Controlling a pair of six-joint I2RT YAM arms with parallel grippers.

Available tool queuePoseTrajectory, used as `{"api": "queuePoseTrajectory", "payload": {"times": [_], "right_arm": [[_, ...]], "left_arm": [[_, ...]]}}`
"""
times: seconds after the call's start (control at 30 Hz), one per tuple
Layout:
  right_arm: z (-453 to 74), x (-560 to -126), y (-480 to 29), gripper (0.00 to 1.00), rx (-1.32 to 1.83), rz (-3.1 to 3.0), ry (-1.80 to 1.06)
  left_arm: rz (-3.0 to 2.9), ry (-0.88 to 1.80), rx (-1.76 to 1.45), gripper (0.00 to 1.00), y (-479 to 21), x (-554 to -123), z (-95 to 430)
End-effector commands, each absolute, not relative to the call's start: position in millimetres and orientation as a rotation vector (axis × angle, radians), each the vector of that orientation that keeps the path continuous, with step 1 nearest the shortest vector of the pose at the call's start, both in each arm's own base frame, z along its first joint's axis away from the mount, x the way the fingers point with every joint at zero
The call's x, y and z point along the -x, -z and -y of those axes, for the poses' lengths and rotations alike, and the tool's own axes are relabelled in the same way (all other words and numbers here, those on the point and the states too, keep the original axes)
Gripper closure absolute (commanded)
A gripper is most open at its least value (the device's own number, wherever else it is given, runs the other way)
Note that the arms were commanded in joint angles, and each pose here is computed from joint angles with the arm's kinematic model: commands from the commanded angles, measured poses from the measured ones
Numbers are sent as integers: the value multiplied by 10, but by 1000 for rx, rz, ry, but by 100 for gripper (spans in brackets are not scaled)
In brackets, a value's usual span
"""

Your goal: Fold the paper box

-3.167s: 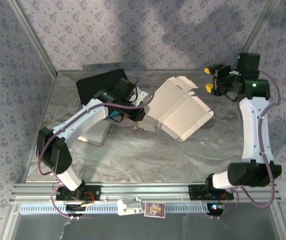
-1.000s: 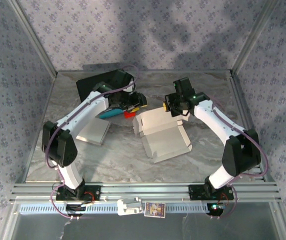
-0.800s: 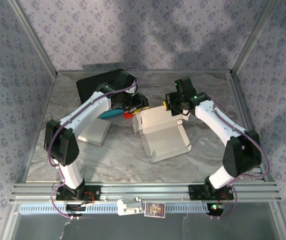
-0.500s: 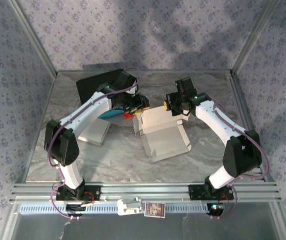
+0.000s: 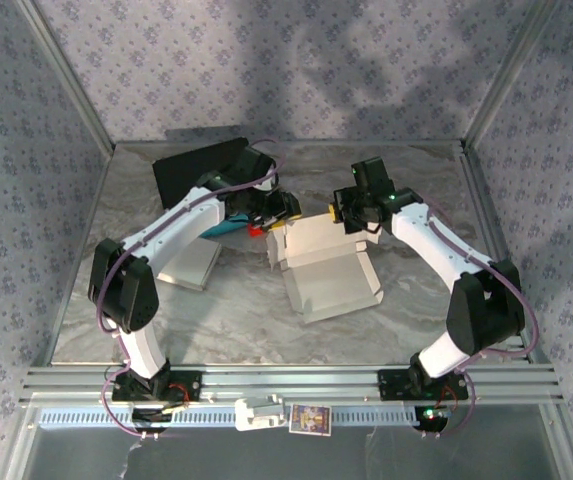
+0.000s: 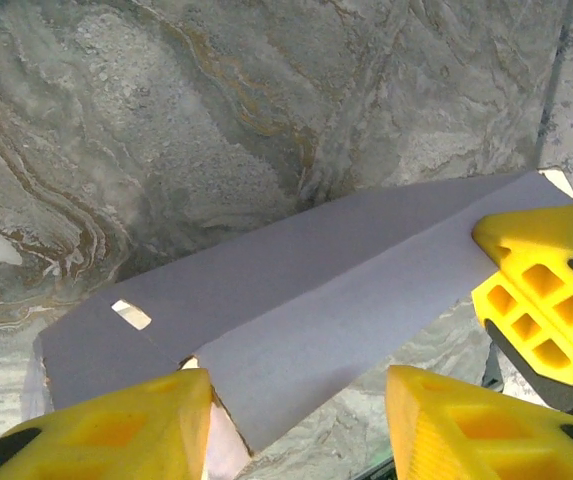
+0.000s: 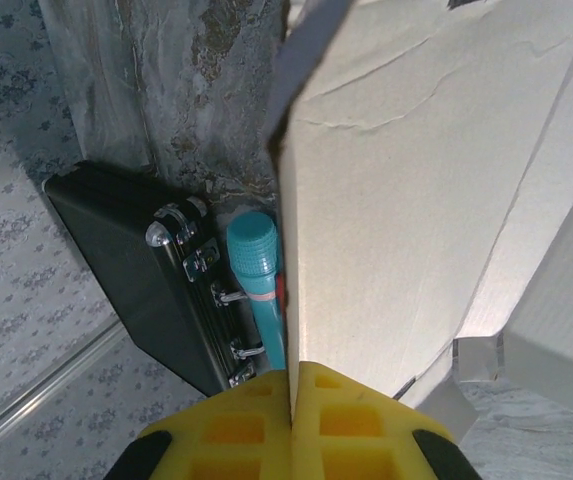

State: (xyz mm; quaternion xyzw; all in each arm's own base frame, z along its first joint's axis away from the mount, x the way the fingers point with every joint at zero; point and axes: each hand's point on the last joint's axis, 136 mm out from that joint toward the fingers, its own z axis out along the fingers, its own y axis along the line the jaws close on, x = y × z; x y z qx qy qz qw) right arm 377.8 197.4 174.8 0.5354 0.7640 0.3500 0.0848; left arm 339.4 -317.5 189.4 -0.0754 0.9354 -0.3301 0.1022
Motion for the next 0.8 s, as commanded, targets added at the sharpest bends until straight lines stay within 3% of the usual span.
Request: {"api": "queuePoseTrajectory", "payload": {"times": [0.0,0.43,0.77], "right_arm": [[-1970,-3760,-1824,100,-1564,-2254,-1097],[-2059,-3930,-1774,100,-1218,-2161,-1292],[-2100,-3979,-1660,100,-983,-2090,-1530]], "left_arm": [[-2675,980,218,46,-2119,-3439,3057],[-2595,836,250,46,-1927,-3492,2304],[-2545,908,-26,59,-1433,-3295,2342]]}}
